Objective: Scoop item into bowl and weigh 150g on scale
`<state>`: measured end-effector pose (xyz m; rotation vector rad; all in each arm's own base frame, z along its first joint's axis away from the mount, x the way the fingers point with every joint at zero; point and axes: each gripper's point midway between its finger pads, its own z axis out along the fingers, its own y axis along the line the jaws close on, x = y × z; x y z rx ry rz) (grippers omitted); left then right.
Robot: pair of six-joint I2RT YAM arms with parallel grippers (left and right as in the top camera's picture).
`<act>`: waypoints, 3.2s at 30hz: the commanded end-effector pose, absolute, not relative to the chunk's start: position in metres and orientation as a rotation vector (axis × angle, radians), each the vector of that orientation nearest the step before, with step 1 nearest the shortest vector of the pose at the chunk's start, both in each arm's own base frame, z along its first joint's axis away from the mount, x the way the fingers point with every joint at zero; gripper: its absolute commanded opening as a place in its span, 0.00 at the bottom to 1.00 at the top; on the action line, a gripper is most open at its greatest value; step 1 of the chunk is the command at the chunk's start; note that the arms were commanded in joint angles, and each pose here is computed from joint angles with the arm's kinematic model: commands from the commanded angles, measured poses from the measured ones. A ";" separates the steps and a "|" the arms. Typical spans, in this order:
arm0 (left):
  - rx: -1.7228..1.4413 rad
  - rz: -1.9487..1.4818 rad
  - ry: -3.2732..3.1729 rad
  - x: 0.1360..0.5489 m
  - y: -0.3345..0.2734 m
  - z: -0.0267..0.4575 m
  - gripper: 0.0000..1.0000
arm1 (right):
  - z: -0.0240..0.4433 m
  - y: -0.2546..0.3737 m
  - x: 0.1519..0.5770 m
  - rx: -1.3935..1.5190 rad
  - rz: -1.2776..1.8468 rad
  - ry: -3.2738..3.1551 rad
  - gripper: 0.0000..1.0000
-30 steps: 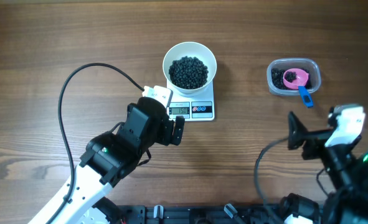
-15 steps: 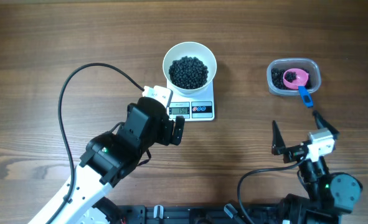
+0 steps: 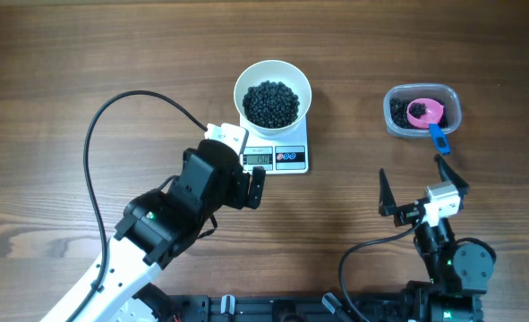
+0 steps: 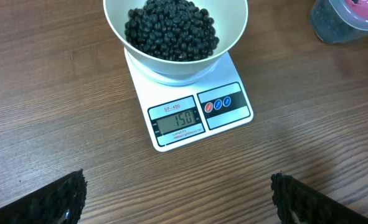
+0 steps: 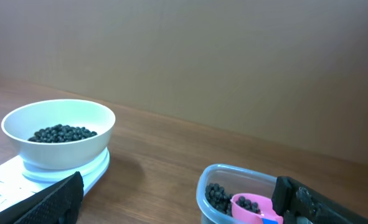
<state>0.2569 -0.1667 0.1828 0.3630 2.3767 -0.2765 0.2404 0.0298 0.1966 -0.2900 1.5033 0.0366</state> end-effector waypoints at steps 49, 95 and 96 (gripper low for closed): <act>0.378 -0.276 2.369 0.258 -0.167 0.184 1.00 | 0.175 0.005 0.247 -0.069 -0.012 1.568 1.00; 0.378 -0.276 2.369 0.258 -0.167 0.184 1.00 | 0.175 0.006 0.247 -0.073 -0.009 1.567 1.00; 0.378 -0.276 2.369 0.258 -0.167 0.184 1.00 | 0.175 0.006 0.247 -0.073 -0.009 1.567 1.00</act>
